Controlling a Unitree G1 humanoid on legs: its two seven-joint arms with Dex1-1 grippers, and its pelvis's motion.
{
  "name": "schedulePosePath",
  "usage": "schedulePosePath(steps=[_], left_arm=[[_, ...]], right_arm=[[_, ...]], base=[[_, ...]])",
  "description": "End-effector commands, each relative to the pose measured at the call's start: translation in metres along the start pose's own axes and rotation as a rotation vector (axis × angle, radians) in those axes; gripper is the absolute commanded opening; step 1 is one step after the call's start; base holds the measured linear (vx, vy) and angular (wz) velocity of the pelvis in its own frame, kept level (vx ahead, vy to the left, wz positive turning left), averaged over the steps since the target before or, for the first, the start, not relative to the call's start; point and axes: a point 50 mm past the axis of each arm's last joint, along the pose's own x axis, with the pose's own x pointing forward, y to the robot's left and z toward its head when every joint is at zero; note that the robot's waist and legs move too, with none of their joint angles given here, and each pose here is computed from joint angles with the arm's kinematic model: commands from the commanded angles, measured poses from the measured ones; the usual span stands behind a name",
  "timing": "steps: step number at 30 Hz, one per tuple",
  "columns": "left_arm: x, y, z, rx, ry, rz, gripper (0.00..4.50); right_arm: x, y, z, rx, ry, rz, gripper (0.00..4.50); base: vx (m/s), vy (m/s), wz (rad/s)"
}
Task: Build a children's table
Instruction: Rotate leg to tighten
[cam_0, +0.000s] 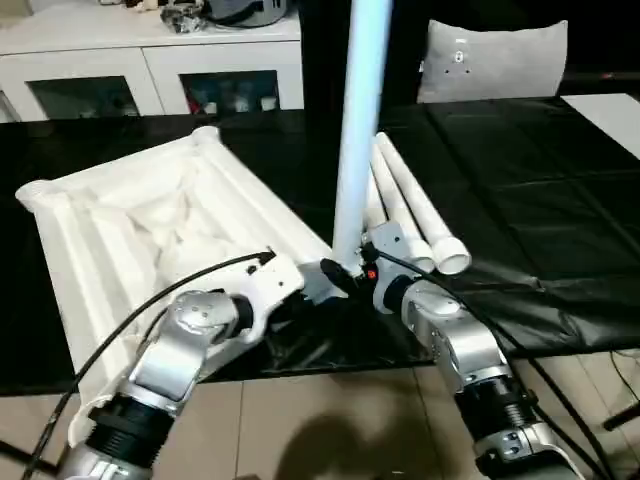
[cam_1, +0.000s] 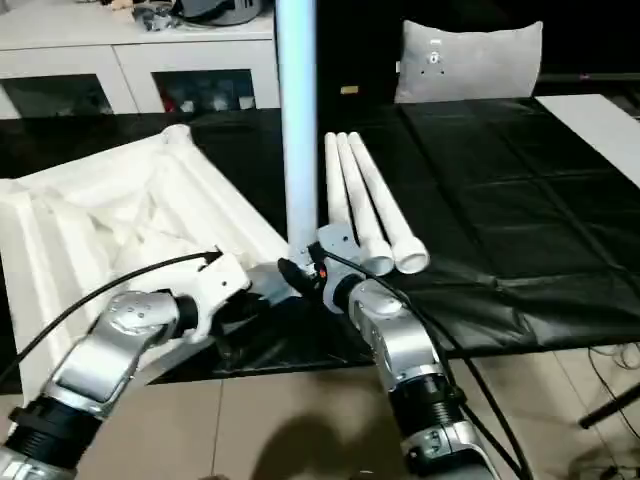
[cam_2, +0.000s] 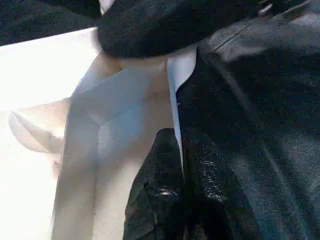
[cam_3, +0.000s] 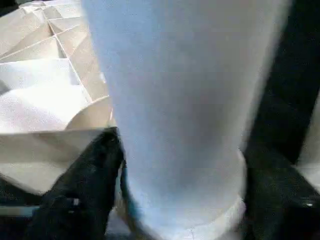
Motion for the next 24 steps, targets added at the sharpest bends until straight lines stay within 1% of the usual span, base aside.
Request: schedulePosePath(steps=[1, 3, 4, 6, 7, 8, 10, 13, 15, 16, 17, 18, 19, 20, 22, 23, 24], left_arm=[[0.012, -0.015, 0.014, 0.07, -0.035, -0.098, 0.0], [0.008, -0.01, 0.011, 0.087, -0.012, -0.087, 0.0], [0.006, -0.005, 0.009, 0.095, 0.001, -0.074, 0.0], [0.003, 0.003, 0.007, 0.108, 0.015, -0.057, 0.0], [0.002, 0.005, 0.006, 0.112, 0.019, -0.051, 0.0], [0.001, 0.01, 0.005, 0.119, 0.026, -0.044, 0.0], [0.0, 0.012, 0.005, 0.12, 0.028, -0.042, 0.0], [-0.002, 0.025, 0.006, 0.135, 0.038, -0.01, 0.0], [-0.002, 0.027, 0.006, 0.141, 0.041, -0.002, 0.0], [-0.002, 0.035, 0.008, 0.154, 0.046, 0.014, 0.0], [-0.002, 0.038, 0.008, 0.158, 0.049, 0.021, 0.0], [-0.002, 0.041, 0.008, 0.161, 0.052, 0.027, 0.0], [-0.001, 0.049, 0.009, 0.17, 0.065, 0.064, 0.0], [-0.001, 0.05, 0.009, 0.17, 0.066, 0.07, 0.0], [0.0, 0.059, 0.01, 0.165, 0.071, 0.127, 0.0], [0.001, 0.067, 0.012, 0.157, 0.073, 0.177, 0.0], [0.001, 0.067, 0.012, 0.156, 0.073, 0.182, 0.0]], right_arm=[[0.007, 0.019, 0.0, 0.006, 0.01, 0.099, 3.82], [0.0, 0.016, -0.002, -0.005, 0.008, 0.115, 3.87], [-0.006, 0.014, -0.005, -0.017, 0.007, 0.122, 3.89], [-0.017, 0.011, -0.008, -0.029, 0.008, 0.131, 4.2], [-0.02, 0.01, -0.009, -0.032, 0.009, 0.133, 4.29], [-0.03, 0.008, -0.011, -0.062, 0.013, 0.146, 4.29], [-0.033, 0.007, -0.012, -0.07, 0.015, 0.15, 4.42], [-0.054, 0.004, -0.012, -0.074, 0.007, 0.179, 4.42], [-0.058, 0.003, -0.012, -0.072, 0.006, 0.182, 4.42], [-0.069, 0.004, -0.01, -0.078, 0.002, 0.198, 4.42], [-0.073, 0.005, -0.01, -0.062, 0.003, 0.205, 4.42], [-0.077, 0.006, -0.009, -0.048, 0.005, 0.211, 4.42], [-0.081, 0.008, -0.008, -0.063, -0.002, 0.224, 4.42], [-0.082, 0.008, -0.008, -0.066, -0.002, 0.224, 4.42], [-0.084, 0.008, -0.007, -0.083, -0.01, 0.214, 4.42], [-0.085, 0.009, -0.006, -0.087, -0.02, 0.204, 4.42], [-0.085, 0.009, -0.006, -0.087, -0.021, 0.204, 4.42]], base=[[0.0, 0.0, 0.0], [0.0, 0.0, 0.0], [0.0, 0.0, 0.0], [0.0, 0.0, 0.0], [0.0, 0.0, 0.0], [0.0, 0.0, 0.0], [0.0, 0.0, 0.0], [0.0, 0.0, 0.0], [0.0, 0.0, 0.0], [0.0, 0.0, 0.0], [0.0, 0.0, 0.0], [0.0, 0.0, 0.0], [0.0, 0.0, 0.0], [0.0, 0.0, 0.0], [0.0, 0.0, 0.0], [0.0, 0.0, 0.0], [0.0, 0.0, 0.0]])
